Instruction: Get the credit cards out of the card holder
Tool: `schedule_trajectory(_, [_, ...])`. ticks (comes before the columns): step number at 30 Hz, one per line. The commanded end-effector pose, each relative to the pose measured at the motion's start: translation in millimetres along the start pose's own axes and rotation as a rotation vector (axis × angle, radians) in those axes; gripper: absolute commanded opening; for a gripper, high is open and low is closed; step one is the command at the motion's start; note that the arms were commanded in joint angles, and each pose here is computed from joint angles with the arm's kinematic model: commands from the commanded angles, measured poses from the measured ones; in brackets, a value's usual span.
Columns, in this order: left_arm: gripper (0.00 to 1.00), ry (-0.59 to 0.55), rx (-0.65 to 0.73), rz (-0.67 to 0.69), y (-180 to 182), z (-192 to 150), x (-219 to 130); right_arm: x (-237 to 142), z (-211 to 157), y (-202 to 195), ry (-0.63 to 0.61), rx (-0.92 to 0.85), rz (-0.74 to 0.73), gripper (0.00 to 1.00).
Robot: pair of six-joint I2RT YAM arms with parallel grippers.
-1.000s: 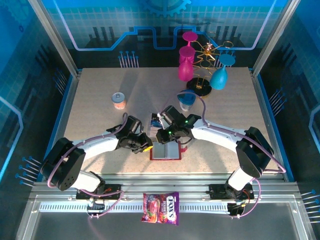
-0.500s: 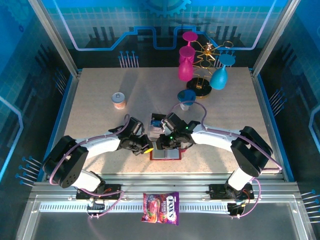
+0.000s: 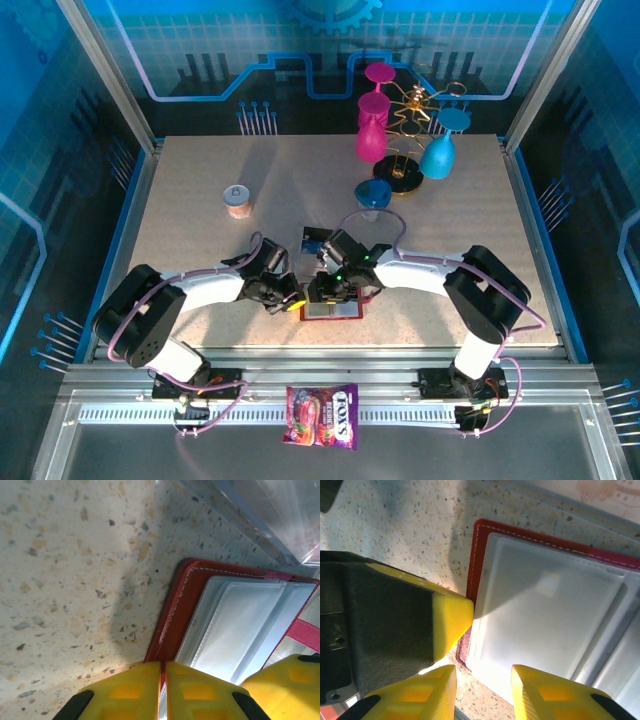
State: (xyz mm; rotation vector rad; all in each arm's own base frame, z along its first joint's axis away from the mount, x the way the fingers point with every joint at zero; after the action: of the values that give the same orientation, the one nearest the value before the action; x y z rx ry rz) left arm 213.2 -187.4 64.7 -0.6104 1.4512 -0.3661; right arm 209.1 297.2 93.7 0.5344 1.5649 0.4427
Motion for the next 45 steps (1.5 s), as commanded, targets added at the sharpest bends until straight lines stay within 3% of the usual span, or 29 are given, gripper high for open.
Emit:
schedule_trajectory(1, [0.12,0.033,-0.013,0.020,7,-8,3,6,1,-5,0.022,0.028,-0.015,0.37])
schedule_trajectory(23, [0.12,0.034,-0.001,0.042,7,-7,1,-5,3,-22,-0.031,0.057,-0.110,0.42])
schedule_trajectory(37, [0.12,0.026,0.009,0.042,1,-3,-3,-10,3,-34,-0.046,0.080,-0.076,0.42])
schedule_trajectory(45, [0.15,-0.014,0.024,-0.024,-18,4,-14,-5,1,-42,-0.032,0.110,-0.033,0.42])
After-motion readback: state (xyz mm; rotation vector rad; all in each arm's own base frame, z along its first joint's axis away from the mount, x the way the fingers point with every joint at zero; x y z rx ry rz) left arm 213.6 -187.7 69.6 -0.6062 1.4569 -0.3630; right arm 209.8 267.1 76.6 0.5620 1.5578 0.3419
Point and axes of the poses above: each hand's point on the last joint's axis, 136 mm out from that joint toward the fingers, its own x axis out along the fingers, its own y axis along the line the jaws close on, z = x × y, the point moved 6 cm from there along -x, back along the fingers, and after that the axes turned 14 degrees about x, right-handed, at the moved point
